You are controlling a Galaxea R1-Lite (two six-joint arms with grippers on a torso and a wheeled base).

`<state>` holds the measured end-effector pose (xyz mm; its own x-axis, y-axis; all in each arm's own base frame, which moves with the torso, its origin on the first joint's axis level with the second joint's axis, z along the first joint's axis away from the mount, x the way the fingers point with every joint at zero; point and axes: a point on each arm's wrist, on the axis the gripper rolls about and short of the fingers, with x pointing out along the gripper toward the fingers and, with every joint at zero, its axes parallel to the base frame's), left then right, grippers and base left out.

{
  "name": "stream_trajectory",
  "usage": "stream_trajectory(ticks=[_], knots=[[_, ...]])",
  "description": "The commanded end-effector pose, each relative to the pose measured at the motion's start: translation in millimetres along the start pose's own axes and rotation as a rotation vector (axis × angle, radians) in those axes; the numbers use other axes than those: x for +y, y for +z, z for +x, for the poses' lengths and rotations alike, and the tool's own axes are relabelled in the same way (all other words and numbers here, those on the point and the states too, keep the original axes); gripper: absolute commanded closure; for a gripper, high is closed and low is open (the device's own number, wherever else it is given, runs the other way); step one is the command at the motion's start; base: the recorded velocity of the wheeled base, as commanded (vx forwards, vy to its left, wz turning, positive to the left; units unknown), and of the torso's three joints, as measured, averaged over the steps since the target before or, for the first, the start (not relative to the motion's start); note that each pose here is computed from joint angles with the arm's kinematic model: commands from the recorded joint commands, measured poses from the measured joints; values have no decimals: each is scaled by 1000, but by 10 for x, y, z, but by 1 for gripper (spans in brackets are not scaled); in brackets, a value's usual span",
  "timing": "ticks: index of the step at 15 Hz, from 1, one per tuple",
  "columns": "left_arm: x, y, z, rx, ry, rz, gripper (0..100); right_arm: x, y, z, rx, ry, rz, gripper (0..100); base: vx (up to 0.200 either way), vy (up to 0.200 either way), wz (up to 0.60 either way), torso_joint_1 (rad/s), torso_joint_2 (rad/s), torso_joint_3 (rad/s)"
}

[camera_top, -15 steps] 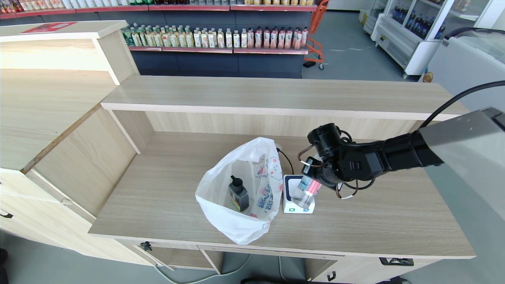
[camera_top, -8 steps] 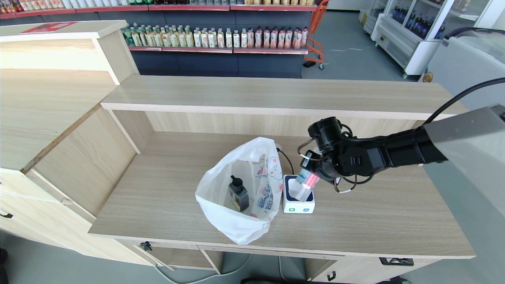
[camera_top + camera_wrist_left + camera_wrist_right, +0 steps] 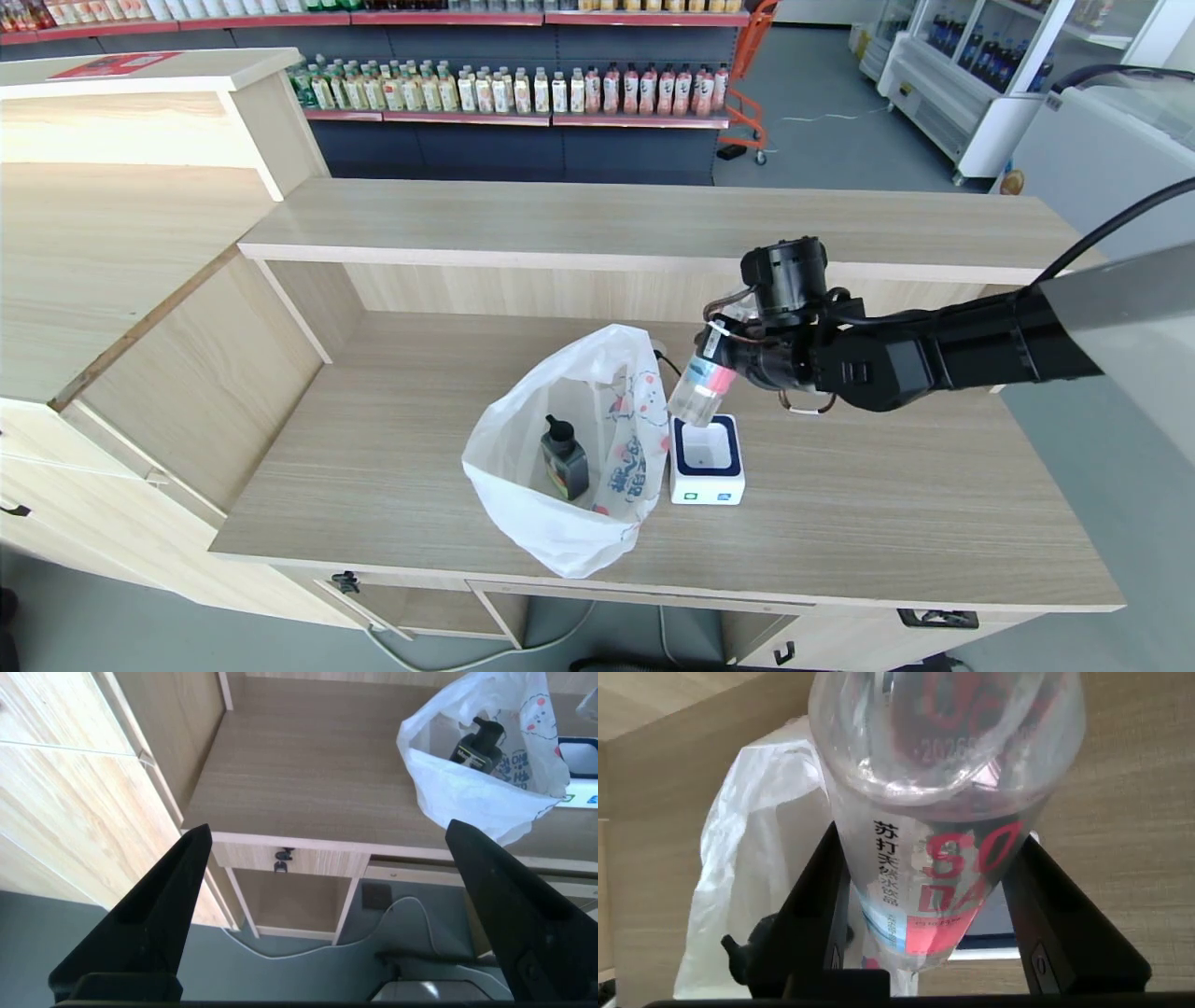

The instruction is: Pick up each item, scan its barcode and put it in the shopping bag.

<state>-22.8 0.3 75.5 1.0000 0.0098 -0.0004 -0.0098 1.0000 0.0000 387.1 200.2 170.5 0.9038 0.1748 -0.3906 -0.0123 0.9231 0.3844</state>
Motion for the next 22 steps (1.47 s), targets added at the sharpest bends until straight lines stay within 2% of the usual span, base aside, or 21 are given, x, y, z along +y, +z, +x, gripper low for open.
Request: stream_trajectory(ticks=[1, 6, 8, 12, 14, 17, 22], knots=[[0, 0, 0, 0, 1, 0, 0, 9, 25, -58, -16, 44, -26, 100, 0, 0, 0, 0, 0, 0], [0, 0, 0, 0, 1, 0, 0, -89, -203, -151, -98, 340, -239, 100, 0, 0, 0, 0, 0, 0], [0, 0, 0, 0, 1, 0, 0, -132, -302, -160, -132, 432, -286, 100, 0, 0, 0, 0, 0, 0], [0, 0, 0, 0, 1, 0, 0, -161, -359, -75, -171, 472, -303, 100, 0, 200, 0, -5, 1, 2], [0, 0, 0, 0, 1, 2, 0, -174, -395, -26, -187, 477, -307, 100, 0, 0, 0, 0, 0, 0], [0, 0, 0, 0, 1, 2, 0, -242, -651, 242, -248, 523, -365, 100, 0, 0, 0, 0, 0, 0], [0, 0, 0, 0, 1, 2, 0, -357, -921, 506, -251, 529, -409, 100, 0, 0, 0, 0, 0, 0]])
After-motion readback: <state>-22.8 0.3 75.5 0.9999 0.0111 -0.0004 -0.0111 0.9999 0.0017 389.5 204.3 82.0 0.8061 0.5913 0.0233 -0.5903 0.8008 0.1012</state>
